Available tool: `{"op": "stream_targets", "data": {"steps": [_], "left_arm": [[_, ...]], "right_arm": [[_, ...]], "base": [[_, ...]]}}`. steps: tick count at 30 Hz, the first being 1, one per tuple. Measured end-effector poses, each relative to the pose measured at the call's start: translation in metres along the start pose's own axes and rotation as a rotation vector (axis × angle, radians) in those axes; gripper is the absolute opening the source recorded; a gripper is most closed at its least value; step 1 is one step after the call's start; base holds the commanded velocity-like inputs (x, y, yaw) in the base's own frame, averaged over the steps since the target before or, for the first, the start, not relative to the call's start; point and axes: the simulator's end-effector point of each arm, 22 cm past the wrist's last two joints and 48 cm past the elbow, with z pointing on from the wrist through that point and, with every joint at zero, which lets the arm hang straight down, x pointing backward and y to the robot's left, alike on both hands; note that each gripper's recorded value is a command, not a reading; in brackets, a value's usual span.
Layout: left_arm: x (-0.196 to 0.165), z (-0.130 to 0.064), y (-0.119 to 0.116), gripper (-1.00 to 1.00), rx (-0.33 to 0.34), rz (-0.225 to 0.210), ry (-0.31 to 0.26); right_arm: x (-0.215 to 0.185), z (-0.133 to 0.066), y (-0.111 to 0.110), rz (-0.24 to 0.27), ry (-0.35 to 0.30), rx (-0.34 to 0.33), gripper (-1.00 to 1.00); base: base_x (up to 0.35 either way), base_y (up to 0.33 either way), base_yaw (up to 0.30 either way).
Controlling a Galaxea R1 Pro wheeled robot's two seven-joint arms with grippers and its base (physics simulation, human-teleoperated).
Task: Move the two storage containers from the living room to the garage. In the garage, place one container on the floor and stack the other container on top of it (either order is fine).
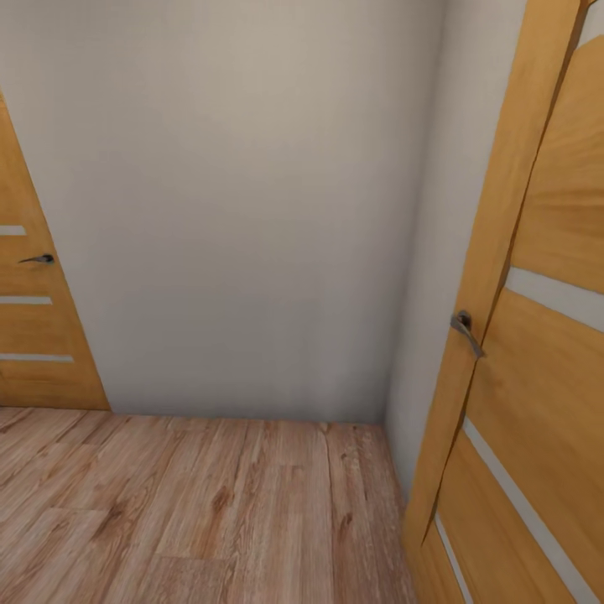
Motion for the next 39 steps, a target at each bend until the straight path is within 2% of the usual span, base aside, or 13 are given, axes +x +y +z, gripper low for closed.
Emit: {"op": "stream_targets", "data": {"steps": [25, 32, 39], "left_arm": [[0.0004, -0.0001, -0.0007, 1.0, -0.001, -0.002, 0.001], [0.0001, 0.0, -0.0001, 1.0, -0.001, -0.001, 0.0], [0.0004, -0.0001, -0.0008, 1.0, 0.0, -0.002, 0.001]], "right_arm": [[0.0001, 0.0002, 0.0, 0.0, 0.001, 0.0, 1.0], [0.0001, 0.0, 0.0001, 0.0, 0.0, -0.001, 1.0], [0.0007, -0.0001, 0.0002, 0.0, 0.002, -0.001, 1.0]], "base": [[0.011, 0.0, 0.0], [0.169, 0.034, 0.0], [0.014, 0.001, 0.0]]}}
